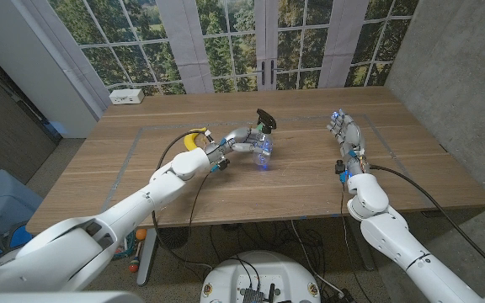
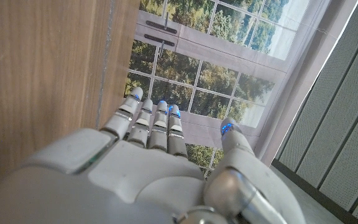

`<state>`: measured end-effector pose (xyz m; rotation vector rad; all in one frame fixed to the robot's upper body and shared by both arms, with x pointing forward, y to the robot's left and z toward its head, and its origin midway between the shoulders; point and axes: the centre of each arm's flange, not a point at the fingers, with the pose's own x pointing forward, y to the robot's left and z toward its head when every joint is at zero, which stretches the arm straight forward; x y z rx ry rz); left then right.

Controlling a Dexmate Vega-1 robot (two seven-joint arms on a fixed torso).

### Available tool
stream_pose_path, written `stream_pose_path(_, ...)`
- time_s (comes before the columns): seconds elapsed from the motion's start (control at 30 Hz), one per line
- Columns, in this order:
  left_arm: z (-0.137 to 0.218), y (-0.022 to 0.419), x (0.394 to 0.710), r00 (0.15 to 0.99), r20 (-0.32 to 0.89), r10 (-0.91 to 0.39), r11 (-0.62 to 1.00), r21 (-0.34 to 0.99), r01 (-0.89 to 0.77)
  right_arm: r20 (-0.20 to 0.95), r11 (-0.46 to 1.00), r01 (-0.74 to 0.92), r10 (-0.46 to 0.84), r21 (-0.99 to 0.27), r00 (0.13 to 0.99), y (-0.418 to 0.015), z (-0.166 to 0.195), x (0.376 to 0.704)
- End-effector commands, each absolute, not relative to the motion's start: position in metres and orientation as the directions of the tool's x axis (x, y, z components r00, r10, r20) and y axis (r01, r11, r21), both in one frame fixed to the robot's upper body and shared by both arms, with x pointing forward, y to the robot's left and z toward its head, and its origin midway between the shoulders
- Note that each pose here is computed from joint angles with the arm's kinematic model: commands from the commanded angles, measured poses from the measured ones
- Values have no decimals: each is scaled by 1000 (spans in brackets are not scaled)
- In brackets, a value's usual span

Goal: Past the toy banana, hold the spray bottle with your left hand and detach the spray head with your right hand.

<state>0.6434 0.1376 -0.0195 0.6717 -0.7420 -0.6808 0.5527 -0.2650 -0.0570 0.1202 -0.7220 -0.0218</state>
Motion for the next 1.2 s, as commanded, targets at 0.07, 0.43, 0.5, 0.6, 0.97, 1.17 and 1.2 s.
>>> stream_pose_path(0.07,8,131,640,541,320,-778,507,828,239,675,1000,3,5,-10,738,-254,-42,534)
stream_pose_path(0.43,22,127,637,543,290,-788,443,879,175,669,993,18,68,-121,740,-244,-31,522)
stream_pose_path(0.5,24,126,637,542,284,-791,431,887,163,667,989,26,79,-146,741,-241,-28,520)
stream_pose_path(0.6,26,125,636,541,277,-794,417,896,154,661,982,38,97,-187,744,-238,-24,517)
stream_pose_path(0.97,30,124,634,543,254,-800,381,915,134,638,950,63,155,-306,754,-225,-13,508)
stream_pose_path(1.17,33,124,634,545,243,-803,364,923,125,624,929,73,184,-363,760,-217,-8,505)
stream_pose_path(1.2,33,124,634,545,242,-803,363,924,124,622,925,74,190,-374,760,-216,-7,504)
